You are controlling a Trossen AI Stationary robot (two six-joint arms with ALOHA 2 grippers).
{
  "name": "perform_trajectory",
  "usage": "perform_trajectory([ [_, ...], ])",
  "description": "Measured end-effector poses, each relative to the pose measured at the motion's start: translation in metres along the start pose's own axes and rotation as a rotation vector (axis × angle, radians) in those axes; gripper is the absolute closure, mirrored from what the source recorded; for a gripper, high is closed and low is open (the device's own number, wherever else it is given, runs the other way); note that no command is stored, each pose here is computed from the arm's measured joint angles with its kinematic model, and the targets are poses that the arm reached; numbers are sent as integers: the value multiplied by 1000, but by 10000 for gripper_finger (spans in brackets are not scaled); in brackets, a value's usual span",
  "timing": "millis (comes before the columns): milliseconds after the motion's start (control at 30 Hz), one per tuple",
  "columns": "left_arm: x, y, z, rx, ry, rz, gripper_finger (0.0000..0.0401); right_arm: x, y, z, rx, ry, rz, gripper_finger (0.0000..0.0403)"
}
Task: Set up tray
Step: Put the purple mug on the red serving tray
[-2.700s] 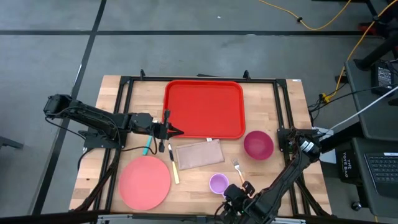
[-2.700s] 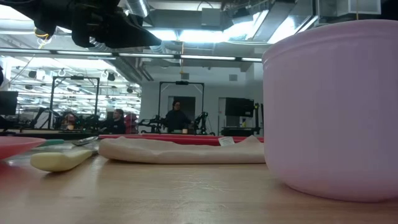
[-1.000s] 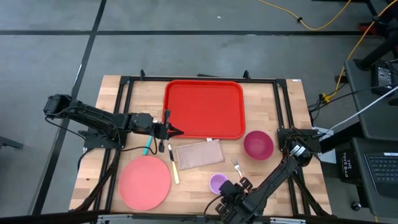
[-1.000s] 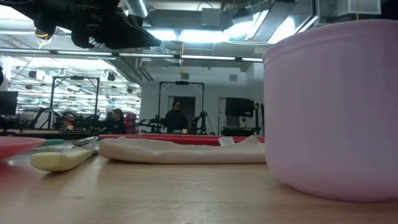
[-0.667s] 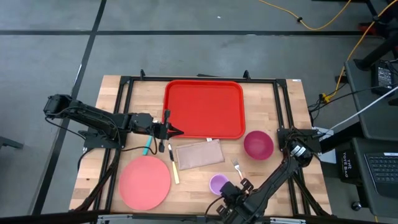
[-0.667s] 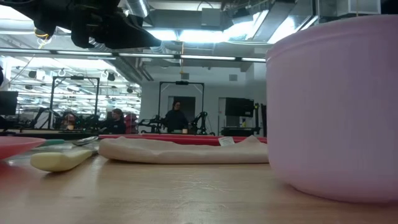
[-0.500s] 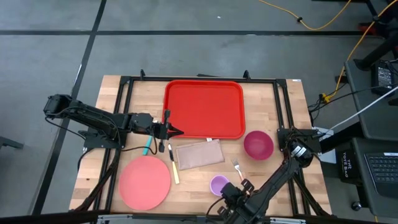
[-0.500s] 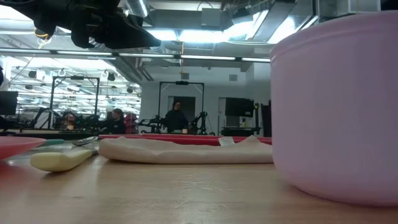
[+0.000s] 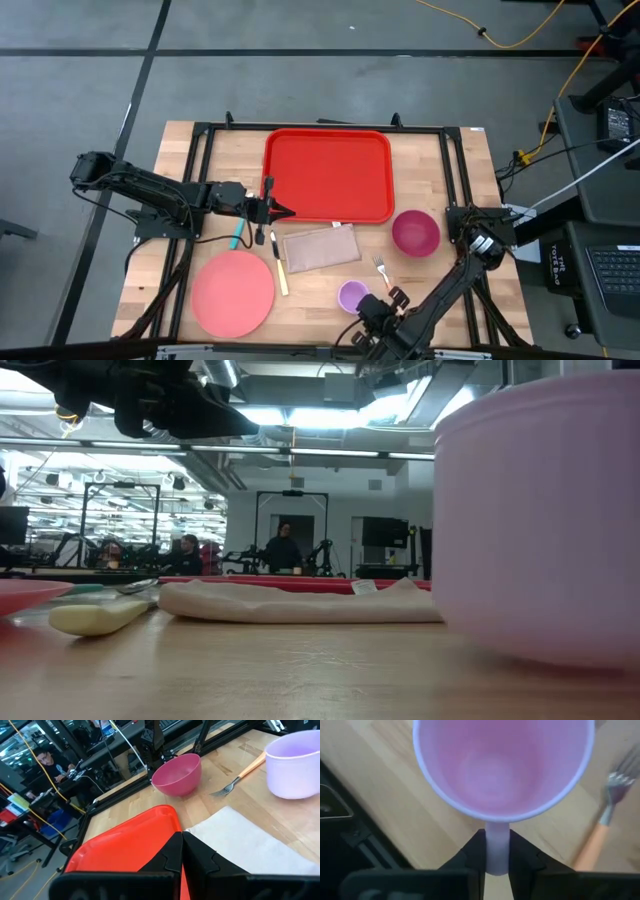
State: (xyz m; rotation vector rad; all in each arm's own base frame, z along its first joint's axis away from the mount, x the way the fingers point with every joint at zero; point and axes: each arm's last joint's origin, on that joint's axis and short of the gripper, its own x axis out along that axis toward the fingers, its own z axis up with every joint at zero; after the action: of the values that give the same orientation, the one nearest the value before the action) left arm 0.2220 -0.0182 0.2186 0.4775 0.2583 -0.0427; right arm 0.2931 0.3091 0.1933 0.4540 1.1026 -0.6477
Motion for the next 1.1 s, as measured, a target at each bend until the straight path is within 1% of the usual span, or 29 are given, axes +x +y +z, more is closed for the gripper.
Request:
perform_trajectory([
  [200, 0, -1, 1, 13, -25, -35, 398, -22, -7, 11, -38, -22, -91, 347],
  [300, 0, -2, 2, 14, -37, -58, 399, -39, -6, 20, -41, -32, -82, 347],
  [500, 0, -2, 2, 14, -39, -61, 399, -72, -3, 37, -112, -65, -21, 347],
  [600, 0, -2, 2, 14, -39, -61, 399, -84, -5, 47, -139, -73, -14, 347],
  [700, 0, -2, 2, 13, -39, -62, 399, -88, -4, 59, -162, -76, 10, 347],
  [867, 0, -2, 1, 11, -31, -74, 399, -82, -3, 75, -198, -67, 19, 347],
  [1000, 0, -3, -2, 50, -10, -84, 399, -76, 3, 81, -193, -109, 63, 347],
  [1100, 0, -2, -4, 58, 6, -95, 399, -65, 8, 82, -190, -125, 78, 347],
])
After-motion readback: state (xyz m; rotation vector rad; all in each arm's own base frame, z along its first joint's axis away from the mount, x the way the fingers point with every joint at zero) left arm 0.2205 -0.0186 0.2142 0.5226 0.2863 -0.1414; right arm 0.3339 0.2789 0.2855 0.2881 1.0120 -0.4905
